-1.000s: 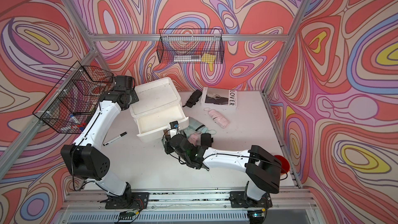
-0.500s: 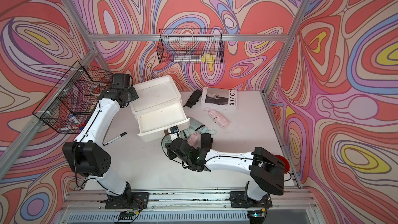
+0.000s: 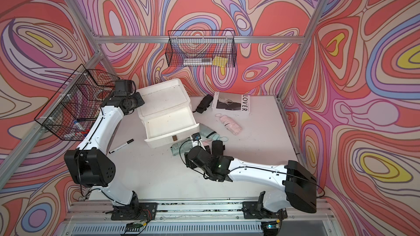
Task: Place the umbrella in the drawer by color
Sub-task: Open the drawer in the storage box, then pick up the umbrella from the center of the board.
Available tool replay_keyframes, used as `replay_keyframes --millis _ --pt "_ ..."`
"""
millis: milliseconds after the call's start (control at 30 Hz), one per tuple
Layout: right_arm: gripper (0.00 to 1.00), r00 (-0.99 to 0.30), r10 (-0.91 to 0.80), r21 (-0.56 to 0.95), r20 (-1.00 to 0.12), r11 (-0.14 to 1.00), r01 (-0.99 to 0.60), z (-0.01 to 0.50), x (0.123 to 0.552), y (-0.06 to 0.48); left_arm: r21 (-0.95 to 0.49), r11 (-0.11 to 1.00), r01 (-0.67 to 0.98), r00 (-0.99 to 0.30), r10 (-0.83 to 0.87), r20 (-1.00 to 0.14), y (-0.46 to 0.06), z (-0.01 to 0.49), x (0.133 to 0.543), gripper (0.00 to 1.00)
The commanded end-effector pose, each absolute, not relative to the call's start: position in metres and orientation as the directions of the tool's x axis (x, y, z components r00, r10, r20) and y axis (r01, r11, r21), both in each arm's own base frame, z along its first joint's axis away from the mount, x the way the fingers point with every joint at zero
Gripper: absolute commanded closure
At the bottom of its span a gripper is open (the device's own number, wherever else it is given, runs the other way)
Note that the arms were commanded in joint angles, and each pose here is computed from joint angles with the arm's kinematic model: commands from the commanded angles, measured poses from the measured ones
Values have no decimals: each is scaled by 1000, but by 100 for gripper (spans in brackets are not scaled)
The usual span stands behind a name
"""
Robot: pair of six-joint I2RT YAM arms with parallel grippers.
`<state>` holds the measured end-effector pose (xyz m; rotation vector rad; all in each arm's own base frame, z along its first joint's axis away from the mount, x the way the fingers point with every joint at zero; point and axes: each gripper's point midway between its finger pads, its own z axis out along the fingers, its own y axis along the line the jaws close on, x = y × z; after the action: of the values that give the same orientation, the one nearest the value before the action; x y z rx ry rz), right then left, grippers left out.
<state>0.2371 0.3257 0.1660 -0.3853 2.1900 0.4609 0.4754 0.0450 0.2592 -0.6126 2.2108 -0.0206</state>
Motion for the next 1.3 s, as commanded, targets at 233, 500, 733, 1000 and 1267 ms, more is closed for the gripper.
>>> replay_keyframes --millis 233,500,733,1000,1267 --pt "19 -782 62 417 -620 870 -262 116 255 297 -349 915 -203 -517 -403 -755 10 305 440 38" --pt "17 -834 139 490 -533 854 -171 82 264 309 -345 938 -39 -379 -334 -863 -5 360 400 27" --pt "18 -848 226 535 -479 841 -77 55 277 308 -396 916 63 -341 -354 -871 -21 375 391 27" --pt "25 -852 288 560 -438 828 -8 32 281 304 -423 902 82 -355 -370 -858 -27 374 391 28" --pt "41 -839 334 582 -430 813 26 29 283 293 -421 904 78 -349 -370 -861 -26 374 391 28"
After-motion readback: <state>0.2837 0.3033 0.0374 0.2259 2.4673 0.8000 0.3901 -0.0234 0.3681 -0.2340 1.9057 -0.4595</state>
